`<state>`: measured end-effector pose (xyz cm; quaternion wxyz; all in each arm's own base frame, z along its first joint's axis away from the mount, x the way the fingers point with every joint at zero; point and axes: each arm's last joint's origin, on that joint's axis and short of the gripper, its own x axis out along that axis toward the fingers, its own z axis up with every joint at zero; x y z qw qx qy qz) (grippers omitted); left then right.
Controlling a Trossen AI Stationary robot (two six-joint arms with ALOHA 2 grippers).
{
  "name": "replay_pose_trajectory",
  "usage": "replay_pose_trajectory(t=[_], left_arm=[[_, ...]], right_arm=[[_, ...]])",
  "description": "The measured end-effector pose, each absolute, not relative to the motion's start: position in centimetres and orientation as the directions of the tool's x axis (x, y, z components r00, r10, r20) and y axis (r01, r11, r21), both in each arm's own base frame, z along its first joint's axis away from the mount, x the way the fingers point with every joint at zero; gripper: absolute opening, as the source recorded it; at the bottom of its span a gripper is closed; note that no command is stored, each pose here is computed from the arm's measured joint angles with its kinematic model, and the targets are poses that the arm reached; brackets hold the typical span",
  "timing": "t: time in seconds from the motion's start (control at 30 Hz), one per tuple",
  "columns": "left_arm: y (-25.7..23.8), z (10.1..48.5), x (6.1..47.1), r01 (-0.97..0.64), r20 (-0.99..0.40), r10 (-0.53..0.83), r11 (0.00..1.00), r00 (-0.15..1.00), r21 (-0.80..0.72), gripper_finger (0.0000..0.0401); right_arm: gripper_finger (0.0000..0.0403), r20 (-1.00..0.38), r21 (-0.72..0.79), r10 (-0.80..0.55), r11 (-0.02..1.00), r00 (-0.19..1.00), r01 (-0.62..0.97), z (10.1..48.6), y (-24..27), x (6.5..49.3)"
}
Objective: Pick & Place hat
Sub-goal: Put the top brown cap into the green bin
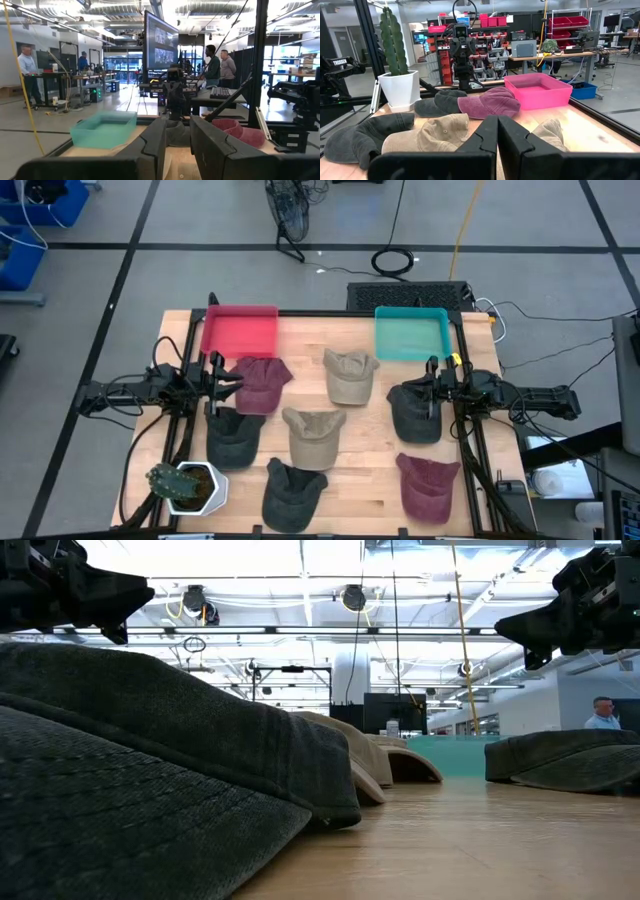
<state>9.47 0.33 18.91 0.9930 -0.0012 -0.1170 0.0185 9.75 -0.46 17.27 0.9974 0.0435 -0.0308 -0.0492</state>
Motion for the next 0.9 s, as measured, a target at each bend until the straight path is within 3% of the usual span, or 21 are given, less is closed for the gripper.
replay_pose_trajectory(t=[0.23, 0.37, 0.5, 0.73, 0.9], left_arm=[[0.6, 19.5, 9.3, -0.140, 0.293, 0.135, 0.990, 0.946, -0.007, 0.0090], [0.6, 19.6, 9.3, -0.141, 0.299, 0.137, 0.990, 0.944, -0.009, 0.0090], [0.6, 19.8, 9.2, -0.140, 0.328, 0.137, 0.990, 0.934, -0.016, 0.0090], [0.1, 19.8, 9.2, 0.020, 0.329, -0.031, 0.999, 0.944, 0.034, 0.0090], [0.1, 19.9, 9.2, 0.064, 0.333, -0.046, 0.997, 0.942, -0.044, 0.0090]], right_arm=[[0.0000, 0.093, 0.110, -0.101, 0.990, 0.990, 0.091, 17.6, -0.5, 9.7], [0.0000, 0.183, 0.128, -0.101, 0.989, 0.978, 0.078, 18.5, -0.5, 9.6], [0.0000, 0.229, 0.222, -0.100, 0.974, 0.968, 0.048, 18.9, -0.5, 9.5], [0.0000, 0.230, 0.314, -0.100, 0.949, 0.968, 0.023, 19.0, -0.5, 9.5], [0.0000, 0.247, 0.289, -0.116, 0.956, 0.962, 0.041, 19.1, -0.5, 9.5]])
